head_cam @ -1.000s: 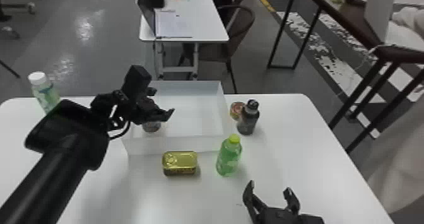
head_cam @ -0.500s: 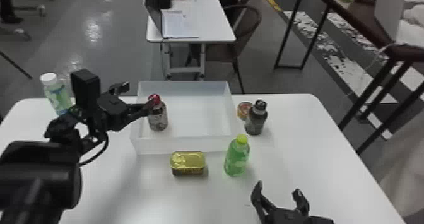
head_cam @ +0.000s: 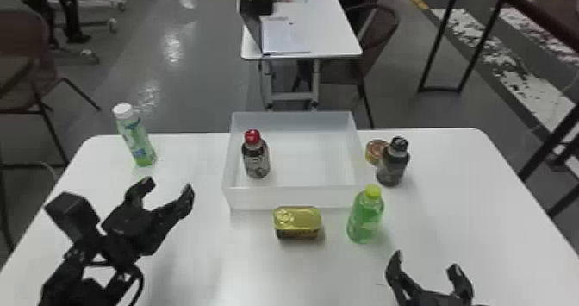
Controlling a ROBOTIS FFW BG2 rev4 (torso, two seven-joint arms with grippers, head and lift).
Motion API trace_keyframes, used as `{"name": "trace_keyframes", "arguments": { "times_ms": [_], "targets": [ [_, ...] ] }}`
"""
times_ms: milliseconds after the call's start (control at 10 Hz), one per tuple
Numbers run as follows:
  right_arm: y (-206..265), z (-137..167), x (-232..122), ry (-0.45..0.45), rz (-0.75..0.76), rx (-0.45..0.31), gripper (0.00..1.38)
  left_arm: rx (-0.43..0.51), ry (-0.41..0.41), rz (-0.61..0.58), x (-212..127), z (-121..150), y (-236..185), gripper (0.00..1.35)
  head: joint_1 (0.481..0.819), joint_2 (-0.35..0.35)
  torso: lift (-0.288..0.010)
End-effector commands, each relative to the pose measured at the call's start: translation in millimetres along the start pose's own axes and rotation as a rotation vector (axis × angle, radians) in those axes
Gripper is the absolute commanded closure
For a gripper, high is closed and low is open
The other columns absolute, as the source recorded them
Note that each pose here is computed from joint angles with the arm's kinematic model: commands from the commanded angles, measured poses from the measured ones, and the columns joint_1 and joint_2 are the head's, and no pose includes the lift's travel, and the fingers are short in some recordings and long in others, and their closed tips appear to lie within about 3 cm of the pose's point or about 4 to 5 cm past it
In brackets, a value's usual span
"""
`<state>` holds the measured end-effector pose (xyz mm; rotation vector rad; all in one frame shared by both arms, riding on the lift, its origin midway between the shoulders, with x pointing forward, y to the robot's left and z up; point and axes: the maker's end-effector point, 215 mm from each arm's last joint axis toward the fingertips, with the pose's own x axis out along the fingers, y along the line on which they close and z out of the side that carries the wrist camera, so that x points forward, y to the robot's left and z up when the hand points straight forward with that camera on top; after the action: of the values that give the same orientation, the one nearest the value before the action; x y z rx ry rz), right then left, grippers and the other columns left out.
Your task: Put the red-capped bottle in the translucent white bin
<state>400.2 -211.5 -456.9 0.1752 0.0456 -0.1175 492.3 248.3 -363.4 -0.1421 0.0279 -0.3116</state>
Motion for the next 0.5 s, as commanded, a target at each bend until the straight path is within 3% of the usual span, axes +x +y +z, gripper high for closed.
{"name": "trace_keyframes", "arguments": {
  "times_ms": [0, 400],
  "targets": [
    [-1.7, -1.6, -5.7, 0.006, -0.007, 0.002, 0.20, -0.028, -0.004, 0.062, -44.5, -20.0, 10.3, 0.35, 0.695, 0.044, -0.074],
    [-7.6, 2.8, -16.6, -0.013, -0.027, 0.000, 0.19, -0.013, 0.050, 0.159, -112.9, -73.7, 26.8, 0.35, 0.695, 0.096, -0.074]
  ]
}}
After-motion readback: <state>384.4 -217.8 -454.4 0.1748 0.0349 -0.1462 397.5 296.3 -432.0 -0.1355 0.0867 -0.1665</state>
